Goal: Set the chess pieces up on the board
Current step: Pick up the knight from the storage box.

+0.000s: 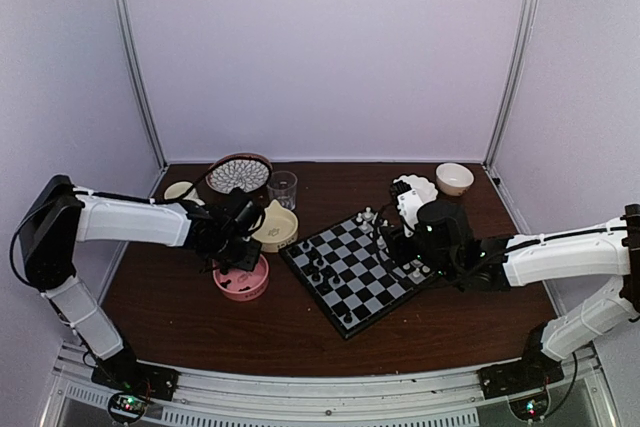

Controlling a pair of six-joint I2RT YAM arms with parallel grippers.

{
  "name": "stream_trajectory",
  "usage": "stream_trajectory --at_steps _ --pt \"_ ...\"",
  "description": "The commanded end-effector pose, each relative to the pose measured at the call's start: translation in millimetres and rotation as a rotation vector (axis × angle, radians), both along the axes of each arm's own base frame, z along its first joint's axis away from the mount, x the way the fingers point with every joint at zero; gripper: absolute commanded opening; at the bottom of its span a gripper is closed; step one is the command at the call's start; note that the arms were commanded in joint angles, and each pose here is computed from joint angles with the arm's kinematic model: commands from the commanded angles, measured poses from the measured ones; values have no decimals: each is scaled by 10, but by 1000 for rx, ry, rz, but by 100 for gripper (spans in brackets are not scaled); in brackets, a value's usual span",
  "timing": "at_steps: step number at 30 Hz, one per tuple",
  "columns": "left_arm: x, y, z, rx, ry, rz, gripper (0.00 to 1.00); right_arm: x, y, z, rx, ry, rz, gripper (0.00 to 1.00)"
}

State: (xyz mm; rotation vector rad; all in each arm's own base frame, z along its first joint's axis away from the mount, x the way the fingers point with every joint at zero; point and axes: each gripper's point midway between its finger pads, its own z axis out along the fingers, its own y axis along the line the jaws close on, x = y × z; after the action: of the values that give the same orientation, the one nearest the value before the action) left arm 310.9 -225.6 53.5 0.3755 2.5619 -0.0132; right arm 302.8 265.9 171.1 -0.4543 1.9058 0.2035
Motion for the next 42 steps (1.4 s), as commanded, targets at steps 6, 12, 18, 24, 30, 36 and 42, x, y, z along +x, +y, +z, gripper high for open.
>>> stream_trajectory --at_steps 6,12,18,24,30,36,42 --pt "-45 6 253 -84 -69 -28 22 25 37 134 43 -8 5 53" --pt "33 -39 137 -59 -57 -21 14 24 44 115 40 -4 9 53" --pt "99 -27 110 -10 -91 -59 18 17 45 134 46 -6 11 53" --pt "113 -143 65 -27 -103 -136 18 12 39 146 50 -6 11 53" --pt "167 -113 34 9 -120 -131 16 13 28 159 50 -9 9 53" --pt "206 -69 -74 58 -98 -109 16 8 17 166 52 -11 8 53" --pt "194 0 -137 98 -54 -73 16 5 24 172 56 -9 11 53"
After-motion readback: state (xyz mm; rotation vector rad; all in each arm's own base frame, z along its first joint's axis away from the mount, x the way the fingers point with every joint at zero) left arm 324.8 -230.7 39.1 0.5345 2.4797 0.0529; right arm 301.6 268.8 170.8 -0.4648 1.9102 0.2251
